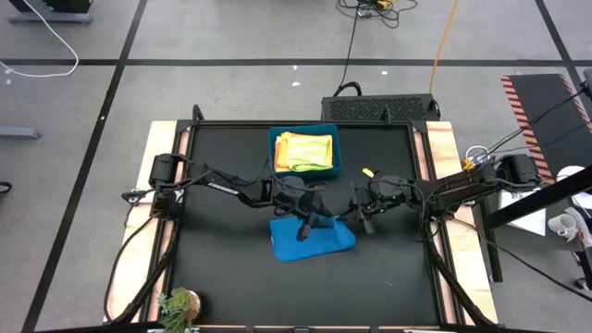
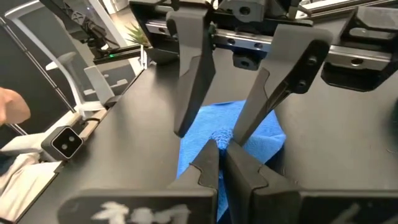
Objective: Fold microfiber towels
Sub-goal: Fold the blue microfiber cloth
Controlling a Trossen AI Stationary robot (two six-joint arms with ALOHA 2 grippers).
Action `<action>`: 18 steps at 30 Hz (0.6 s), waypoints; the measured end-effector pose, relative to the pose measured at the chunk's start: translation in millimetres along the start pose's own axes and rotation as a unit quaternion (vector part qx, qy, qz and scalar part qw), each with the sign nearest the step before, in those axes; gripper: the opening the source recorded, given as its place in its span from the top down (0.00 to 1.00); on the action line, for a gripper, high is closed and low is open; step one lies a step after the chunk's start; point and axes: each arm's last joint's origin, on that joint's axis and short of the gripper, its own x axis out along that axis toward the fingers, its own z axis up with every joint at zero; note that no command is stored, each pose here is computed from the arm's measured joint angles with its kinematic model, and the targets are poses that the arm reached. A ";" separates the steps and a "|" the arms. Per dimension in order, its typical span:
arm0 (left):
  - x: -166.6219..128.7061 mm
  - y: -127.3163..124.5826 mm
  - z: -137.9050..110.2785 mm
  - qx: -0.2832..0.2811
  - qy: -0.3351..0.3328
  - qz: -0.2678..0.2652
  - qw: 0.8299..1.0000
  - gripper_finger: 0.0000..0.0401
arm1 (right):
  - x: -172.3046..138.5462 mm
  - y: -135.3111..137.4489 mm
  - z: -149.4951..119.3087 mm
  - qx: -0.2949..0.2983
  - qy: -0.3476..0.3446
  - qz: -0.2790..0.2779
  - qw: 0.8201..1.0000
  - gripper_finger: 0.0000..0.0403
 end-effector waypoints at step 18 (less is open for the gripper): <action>0.2 0.7 0.7 0.078 -0.004 0.024 0.997 0.97 | -0.2 0.8 4.5 -0.007 -0.024 0.004 1.000 0.98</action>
